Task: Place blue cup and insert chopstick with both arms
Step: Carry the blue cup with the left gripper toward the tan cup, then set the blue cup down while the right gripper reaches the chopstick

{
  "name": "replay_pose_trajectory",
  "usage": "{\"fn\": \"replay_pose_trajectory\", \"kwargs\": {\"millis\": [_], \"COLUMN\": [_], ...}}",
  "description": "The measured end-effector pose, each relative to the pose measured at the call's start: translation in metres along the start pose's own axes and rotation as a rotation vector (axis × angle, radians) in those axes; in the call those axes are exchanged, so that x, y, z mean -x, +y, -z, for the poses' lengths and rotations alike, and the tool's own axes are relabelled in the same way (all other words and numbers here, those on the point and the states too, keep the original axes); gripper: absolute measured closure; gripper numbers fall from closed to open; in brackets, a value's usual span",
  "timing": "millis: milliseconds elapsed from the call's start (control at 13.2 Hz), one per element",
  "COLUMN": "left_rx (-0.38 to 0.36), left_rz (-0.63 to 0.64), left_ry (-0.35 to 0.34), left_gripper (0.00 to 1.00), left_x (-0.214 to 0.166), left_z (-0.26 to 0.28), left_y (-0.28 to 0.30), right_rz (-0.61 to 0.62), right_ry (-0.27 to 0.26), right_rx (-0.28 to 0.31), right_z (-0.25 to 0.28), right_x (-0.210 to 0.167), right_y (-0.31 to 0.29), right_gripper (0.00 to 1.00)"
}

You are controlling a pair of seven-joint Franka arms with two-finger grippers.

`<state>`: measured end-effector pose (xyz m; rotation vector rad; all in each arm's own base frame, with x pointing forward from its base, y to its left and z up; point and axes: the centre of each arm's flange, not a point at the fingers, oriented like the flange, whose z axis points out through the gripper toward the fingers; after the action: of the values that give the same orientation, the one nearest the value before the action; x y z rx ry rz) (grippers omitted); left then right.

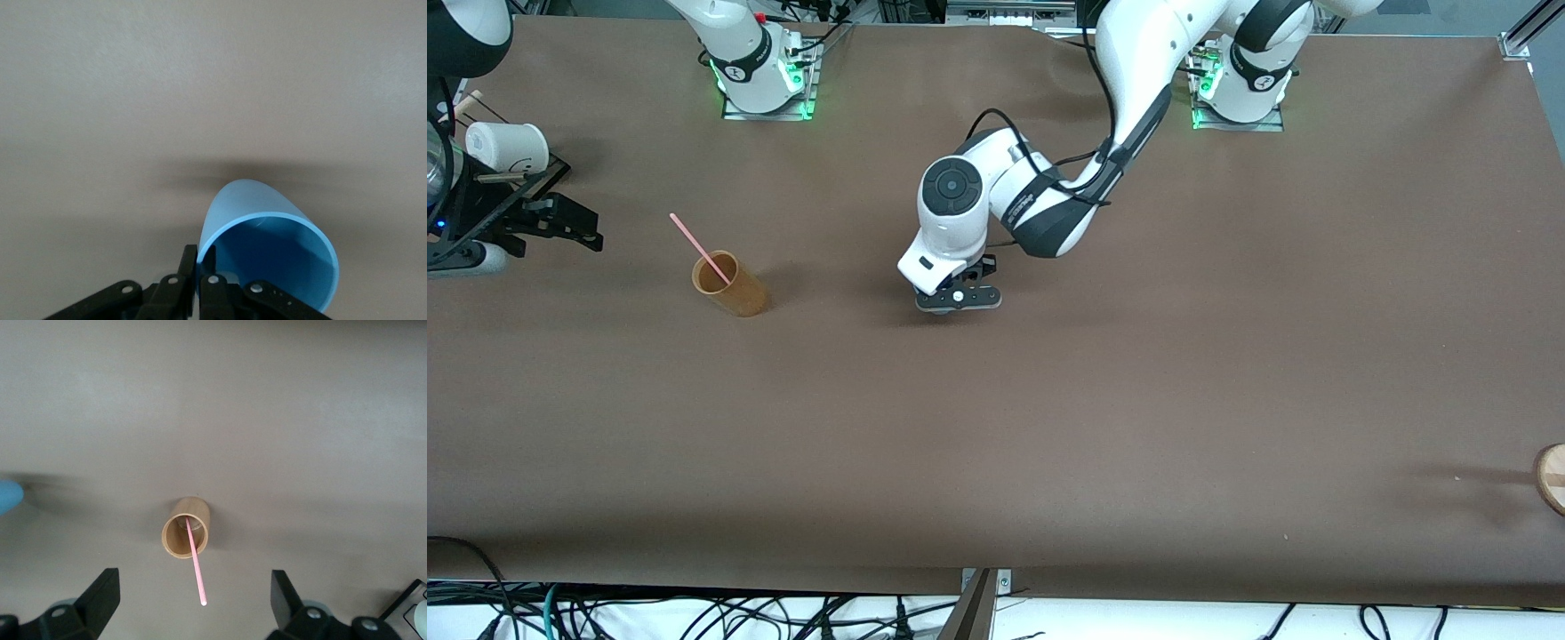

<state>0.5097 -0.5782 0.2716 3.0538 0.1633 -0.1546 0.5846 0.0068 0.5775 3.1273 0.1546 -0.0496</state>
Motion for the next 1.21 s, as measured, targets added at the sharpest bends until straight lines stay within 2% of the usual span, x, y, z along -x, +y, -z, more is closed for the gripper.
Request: {"fn": "replay_pose_trajectory", "kwargs": {"millis": [227,378,454,757,832,908,1059,1135,1211], "left_rx": [0.0,0.007,0.013,0.068,0.077,0.077,0.091,0.1,0.103], "left_rz": [0.007,0.012,0.015,0.057,0.077,0.097,0.085,0.051,0.019], "left_ry": [0.002,0.01,0.015,0.008,0.002,-0.001,0.017,0.033,0.047], "left_gripper": [0.95,0.92,0.86,0.48,0.37,0.28,0.06,0.0,0.0], "left_x": [-0.003,-0.007,-0.01,-0.027,-0.035,-0.047,-0.079,-0.095,-0.108], "left_z": [-0.011,-0.006,-0.003,0.023,0.036,0.052,0.101,0.131,0.16], "left_y": [0.0,-0.001,-0.001,-0.007,-0.014,-0.026,-0.061,-0.083,-0.106], "right_rz": [0.0,0.0,0.001,0.085,0.11,0.137,0.215,0.252,0.283], "right_ry": [-0.019,-0.062,-0.09,-0.26,-0.284,-0.288,-0.249,-0.227,-0.208], "right_rx": [-0.002,-0.001,-0.002,-0.019,-0.023,-0.024,-0.007,0.014,0.037], "right_z": [-0.002,-0.008,-0.018,-0.107,-0.128,-0.147,-0.178,-0.19,-0.201], "right_x": [0.002,0.006,0.007,0.005,0.008,0.012,0.023,0.031,0.042], "right_y": [0.0,0.0,0.0,-0.007,-0.01,-0.012,-0.021,-0.029,-0.039], "right_gripper": [0.0,0.0,0.0,0.0,0.0,0.0,0.0,0.0,0.0]}}
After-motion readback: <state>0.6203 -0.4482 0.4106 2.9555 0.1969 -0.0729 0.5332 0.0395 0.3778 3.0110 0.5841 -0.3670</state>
